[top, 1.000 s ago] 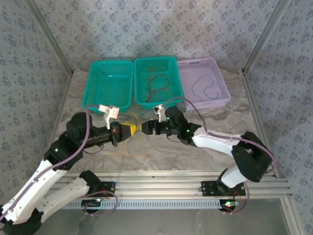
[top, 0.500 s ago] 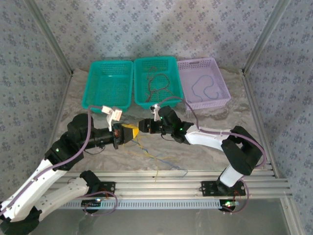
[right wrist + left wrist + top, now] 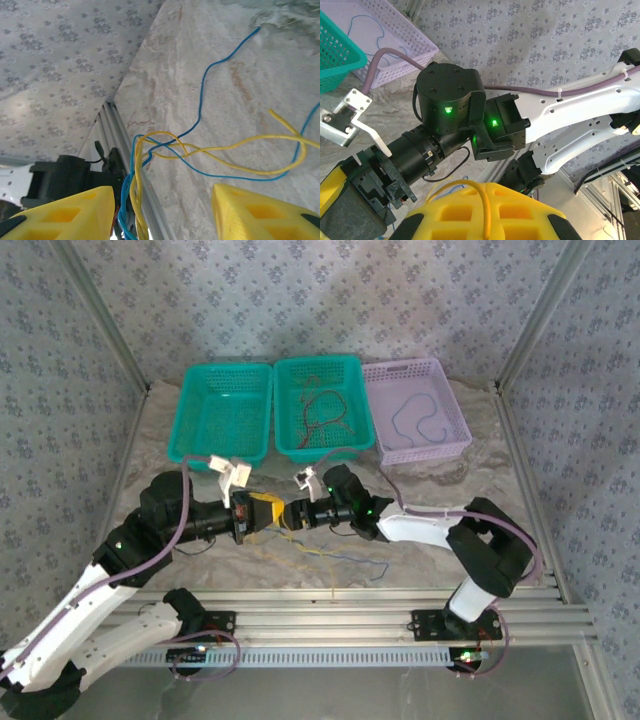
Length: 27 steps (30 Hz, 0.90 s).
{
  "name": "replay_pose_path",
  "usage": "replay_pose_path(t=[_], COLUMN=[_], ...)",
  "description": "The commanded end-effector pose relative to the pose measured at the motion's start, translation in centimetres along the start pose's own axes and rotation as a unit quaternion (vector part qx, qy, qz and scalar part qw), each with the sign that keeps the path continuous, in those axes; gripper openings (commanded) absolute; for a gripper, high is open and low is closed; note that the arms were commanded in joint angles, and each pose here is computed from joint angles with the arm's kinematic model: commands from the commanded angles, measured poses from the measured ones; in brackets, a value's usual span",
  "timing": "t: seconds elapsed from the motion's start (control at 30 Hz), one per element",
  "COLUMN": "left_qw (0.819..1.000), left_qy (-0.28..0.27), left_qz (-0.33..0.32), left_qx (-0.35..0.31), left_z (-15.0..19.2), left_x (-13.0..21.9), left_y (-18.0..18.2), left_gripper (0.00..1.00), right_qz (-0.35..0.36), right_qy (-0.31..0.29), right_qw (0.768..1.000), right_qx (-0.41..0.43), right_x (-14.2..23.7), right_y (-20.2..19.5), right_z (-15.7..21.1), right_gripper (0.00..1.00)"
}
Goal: Untangle the cables
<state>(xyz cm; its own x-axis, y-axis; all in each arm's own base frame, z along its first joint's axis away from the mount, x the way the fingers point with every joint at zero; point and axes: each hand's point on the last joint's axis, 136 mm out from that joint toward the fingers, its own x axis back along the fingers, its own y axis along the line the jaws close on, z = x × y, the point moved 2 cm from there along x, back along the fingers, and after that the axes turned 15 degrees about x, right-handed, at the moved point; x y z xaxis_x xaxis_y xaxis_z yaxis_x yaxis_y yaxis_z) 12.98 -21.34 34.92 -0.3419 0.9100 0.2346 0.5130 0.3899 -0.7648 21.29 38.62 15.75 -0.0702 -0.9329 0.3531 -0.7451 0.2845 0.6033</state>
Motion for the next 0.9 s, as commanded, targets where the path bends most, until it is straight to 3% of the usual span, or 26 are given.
replay_pose_path(t=[0.0,0.23,0.63,0.8,0.87], left_qw=[1.0,1.0,1.0,1.0,1.0], left_qy=[-0.009,-0.012,-0.011,-0.009,-0.01], left_qz=[0.008,0.005,0.006,0.001,0.002], left_qx=[-0.021,-0.026,-0.024,-0.022,-0.022], left_z=[-0.2,-0.1,0.0,0.2,0.2], left_x=[0.5,0.9,0.4,0.4,0.3], left_y=[-0.7,-0.6,-0.2,0.0,0.1], left_gripper=[0.0,0.0,0.0,0.0,0.0], right_qz=[-0.055,-0.062,-0.133,-0.141,-0.15], right_qy=[0.026,0.05,0.032,0.013,0.009], right_qw=[0.998,0.997,0.991,0.99,0.988], right_qx=[0.013,0.013,0.002,-0.015,-0.015], right_x=[-1.1,-2.2,-4.7,-4.7,-4.6], right_y=[1.6,1.7,4.5,4.0,4.4], right_z=[1.0,3.3,3.0,2.3,1.8], right_gripper=[0.54,0.55,0.53,0.39,0.4])
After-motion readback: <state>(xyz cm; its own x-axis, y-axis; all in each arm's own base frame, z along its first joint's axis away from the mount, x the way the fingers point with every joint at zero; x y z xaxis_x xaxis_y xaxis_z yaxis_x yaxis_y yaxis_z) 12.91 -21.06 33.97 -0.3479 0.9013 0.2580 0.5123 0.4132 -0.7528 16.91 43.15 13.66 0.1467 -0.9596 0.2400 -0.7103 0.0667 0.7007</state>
